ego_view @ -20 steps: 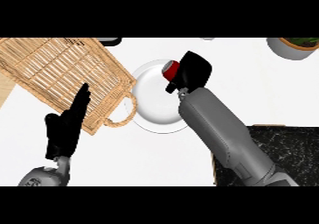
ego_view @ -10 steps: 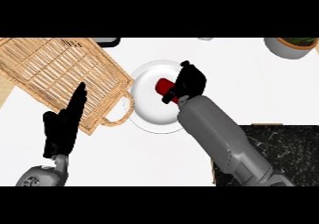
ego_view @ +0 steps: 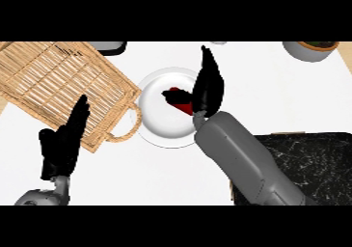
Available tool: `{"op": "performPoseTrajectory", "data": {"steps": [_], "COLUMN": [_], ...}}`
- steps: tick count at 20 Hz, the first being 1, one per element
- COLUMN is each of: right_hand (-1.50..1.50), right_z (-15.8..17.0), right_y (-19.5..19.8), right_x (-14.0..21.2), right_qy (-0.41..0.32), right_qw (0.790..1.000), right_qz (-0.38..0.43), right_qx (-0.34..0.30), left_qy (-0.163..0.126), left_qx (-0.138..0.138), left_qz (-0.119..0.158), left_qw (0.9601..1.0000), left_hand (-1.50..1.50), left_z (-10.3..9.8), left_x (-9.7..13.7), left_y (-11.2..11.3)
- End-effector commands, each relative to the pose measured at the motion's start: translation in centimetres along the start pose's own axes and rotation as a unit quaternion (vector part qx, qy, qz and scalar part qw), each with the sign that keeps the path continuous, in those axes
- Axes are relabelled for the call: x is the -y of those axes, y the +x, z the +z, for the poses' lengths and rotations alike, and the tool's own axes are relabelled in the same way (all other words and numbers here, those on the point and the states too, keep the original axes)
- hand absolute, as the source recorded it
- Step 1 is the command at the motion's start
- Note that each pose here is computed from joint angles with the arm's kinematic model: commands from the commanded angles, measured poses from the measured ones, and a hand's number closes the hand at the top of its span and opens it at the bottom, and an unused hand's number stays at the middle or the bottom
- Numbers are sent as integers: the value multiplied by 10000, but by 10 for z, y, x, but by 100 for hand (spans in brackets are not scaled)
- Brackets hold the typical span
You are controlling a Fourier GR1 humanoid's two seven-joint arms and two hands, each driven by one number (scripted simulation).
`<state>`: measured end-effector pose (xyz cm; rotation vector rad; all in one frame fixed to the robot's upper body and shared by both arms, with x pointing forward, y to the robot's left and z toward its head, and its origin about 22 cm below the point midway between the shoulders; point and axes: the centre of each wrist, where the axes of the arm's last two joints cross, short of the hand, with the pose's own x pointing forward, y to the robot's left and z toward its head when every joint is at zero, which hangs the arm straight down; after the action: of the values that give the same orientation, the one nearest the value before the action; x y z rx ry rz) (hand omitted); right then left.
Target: Pick the can from the tray and place it in the plate
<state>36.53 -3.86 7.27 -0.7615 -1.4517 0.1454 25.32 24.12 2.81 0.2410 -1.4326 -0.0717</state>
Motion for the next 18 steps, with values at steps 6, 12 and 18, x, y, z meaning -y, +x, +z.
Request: {"op": "performPoseTrajectory", "data": {"steps": [6,12,18], "right_hand": [-150,-150,-150], "right_z": [25,50,50], "right_y": [-28,-49,-62], "right_x": [4,-6,-17], "right_qy": [-147,-27,-272], "right_qw": [9921,9906,9913], "right_qz": [-1243,-1319,-1224], "right_qx": [49,362,397], "left_qy": [43,-3,-106], "left_qx": [-696,-766,-696], "left_qz": [64,21,33], "left_qw": [9975,9971,9975], "left_hand": [0,0,0], "left_z": [-2,-2,-4], "left_x": [-2,3,-5], "left_y": [-36,-21,-22]}}
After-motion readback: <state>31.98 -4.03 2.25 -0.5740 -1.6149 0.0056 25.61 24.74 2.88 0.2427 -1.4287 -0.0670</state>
